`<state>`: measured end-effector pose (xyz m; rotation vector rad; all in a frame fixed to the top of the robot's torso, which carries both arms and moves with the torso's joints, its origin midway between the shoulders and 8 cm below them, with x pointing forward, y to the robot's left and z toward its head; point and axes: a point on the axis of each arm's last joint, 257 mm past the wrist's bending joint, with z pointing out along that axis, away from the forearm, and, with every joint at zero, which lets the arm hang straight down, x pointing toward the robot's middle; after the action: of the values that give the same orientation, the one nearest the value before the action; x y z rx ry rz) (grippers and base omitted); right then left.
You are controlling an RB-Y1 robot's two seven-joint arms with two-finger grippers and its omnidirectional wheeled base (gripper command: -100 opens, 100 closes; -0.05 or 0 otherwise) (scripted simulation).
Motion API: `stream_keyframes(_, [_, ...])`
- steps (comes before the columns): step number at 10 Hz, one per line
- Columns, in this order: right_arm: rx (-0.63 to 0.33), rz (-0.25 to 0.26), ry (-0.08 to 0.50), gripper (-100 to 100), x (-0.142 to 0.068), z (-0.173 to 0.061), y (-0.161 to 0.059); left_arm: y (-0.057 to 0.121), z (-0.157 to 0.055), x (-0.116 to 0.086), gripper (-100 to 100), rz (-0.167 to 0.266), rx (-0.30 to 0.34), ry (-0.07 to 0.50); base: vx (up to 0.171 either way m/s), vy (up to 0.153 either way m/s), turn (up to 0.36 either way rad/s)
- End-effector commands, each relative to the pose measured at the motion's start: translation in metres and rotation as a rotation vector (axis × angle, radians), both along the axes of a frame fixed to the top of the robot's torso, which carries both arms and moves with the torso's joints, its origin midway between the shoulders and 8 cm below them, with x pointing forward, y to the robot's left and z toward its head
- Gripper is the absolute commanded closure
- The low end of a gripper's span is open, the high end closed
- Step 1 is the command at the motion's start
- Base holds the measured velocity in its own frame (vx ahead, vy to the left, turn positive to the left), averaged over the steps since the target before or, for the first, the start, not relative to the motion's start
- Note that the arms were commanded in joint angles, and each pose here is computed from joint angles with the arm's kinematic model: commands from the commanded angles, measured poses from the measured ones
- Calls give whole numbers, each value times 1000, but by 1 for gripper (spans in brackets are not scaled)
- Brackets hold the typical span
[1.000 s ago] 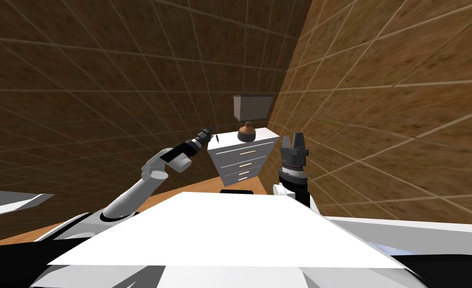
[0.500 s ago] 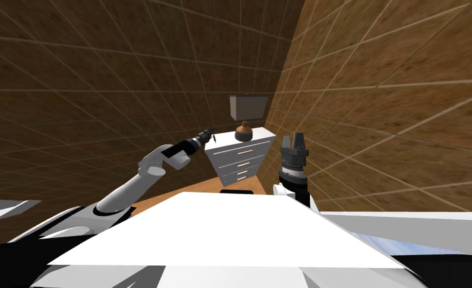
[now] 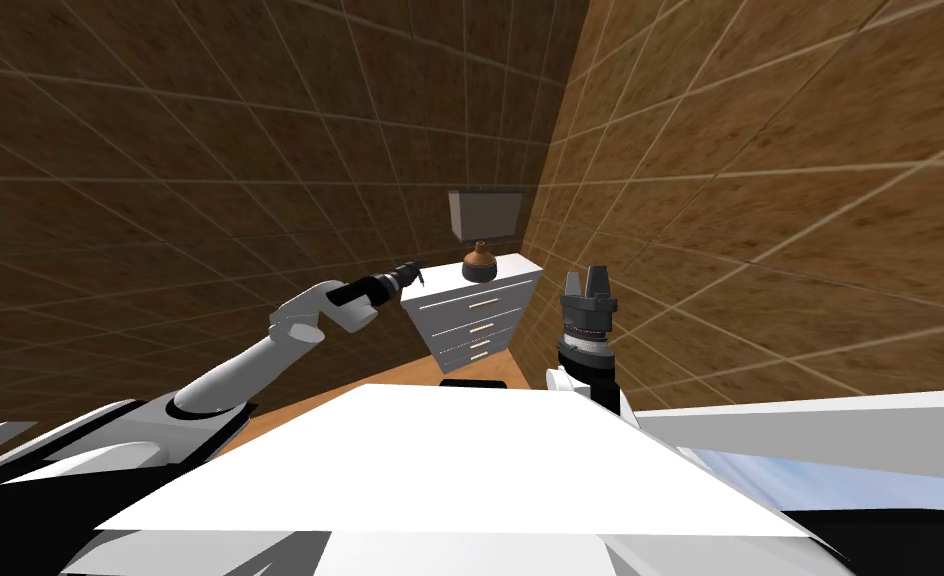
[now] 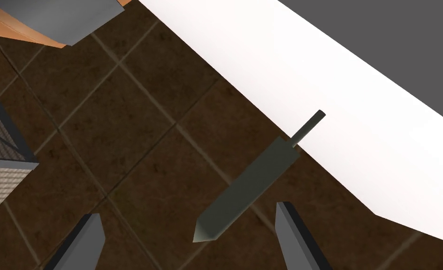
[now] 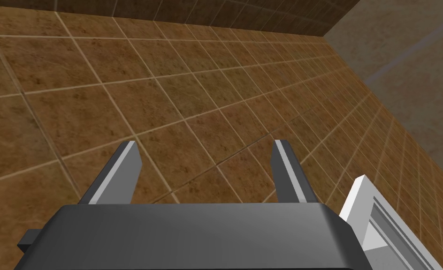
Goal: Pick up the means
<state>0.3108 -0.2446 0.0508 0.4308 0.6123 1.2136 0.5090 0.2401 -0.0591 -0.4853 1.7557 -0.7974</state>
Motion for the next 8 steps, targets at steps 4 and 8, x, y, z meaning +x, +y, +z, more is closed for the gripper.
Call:
stream_keyframes(4, [0,0,0,0,0,0,0,24,-12,3,-100,65,85,62,-10,-35,-36])
stream_keyframes(8, [0,0,0,0,0,0,0,60,-23,6,-100,153,209,131,-10,-51,-81])
